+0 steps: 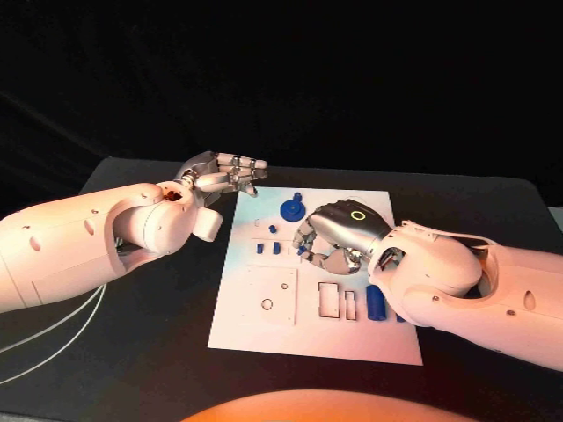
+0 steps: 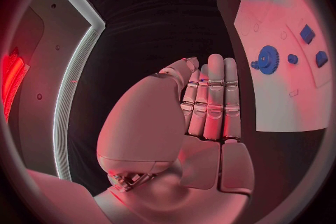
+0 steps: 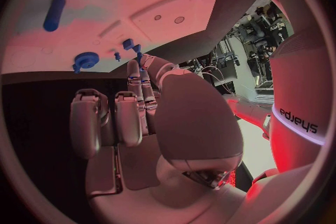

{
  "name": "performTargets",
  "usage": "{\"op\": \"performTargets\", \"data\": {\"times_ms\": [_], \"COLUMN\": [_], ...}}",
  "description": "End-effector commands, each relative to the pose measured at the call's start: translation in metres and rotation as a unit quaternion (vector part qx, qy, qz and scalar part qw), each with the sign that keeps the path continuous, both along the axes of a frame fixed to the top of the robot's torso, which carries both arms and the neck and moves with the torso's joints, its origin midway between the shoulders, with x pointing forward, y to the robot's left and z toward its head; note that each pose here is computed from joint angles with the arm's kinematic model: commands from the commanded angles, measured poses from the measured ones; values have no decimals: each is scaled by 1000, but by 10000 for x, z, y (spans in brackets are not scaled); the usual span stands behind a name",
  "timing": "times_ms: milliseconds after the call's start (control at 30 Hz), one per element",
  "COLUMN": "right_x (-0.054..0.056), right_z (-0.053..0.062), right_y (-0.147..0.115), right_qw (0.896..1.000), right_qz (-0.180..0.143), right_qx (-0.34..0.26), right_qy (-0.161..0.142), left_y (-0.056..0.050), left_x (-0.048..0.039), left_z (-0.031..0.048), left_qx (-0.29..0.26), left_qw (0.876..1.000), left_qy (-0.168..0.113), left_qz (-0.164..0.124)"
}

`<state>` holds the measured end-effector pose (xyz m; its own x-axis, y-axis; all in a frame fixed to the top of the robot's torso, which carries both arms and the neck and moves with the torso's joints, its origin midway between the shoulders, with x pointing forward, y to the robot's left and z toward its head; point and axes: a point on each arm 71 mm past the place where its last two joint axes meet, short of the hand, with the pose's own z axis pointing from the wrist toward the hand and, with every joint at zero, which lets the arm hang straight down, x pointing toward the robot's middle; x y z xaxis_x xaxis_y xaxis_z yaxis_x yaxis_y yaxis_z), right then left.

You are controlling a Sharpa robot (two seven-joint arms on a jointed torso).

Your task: Assemble the parts on the task board

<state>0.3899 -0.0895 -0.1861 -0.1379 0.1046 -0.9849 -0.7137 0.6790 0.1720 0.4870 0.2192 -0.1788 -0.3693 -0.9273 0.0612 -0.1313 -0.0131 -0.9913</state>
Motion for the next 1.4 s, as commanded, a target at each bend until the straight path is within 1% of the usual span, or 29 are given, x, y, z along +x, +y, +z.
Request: {"op": "performTargets", "data": {"times_ms": [33, 167, 300, 467, 833, 1400], "right_x": [-26, -48, -61, -54, -75, -77], "right_z": [-101, -228, -317, -394, -488, -556], "right_y": [82, 174, 210, 225, 212, 203], "right_qw": [1000, 999, 999, 998, 998, 997], "right_qz": [14, 21, 23, 23, 23, 20], "right_qx": [1, -1, -3, -7, -15, -21], "right_qy": [18, 34, 44, 52, 64, 71], "left_y": [-52, -99, -127, -141, -152, -149], "left_x": [-7, -11, -17, -18, -16, -13], "left_z": [6, 7, 8, 8, 6, 4], "left_qx": [-5, -7, -8, -8, -9, -9], "left_qw": [1000, 1000, 1000, 1000, 1000, 1000], "left_qy": [-1, -1, 0, 1, 1, 2], "left_qz": [-14, -19, -23, -24, -27, -28]}}
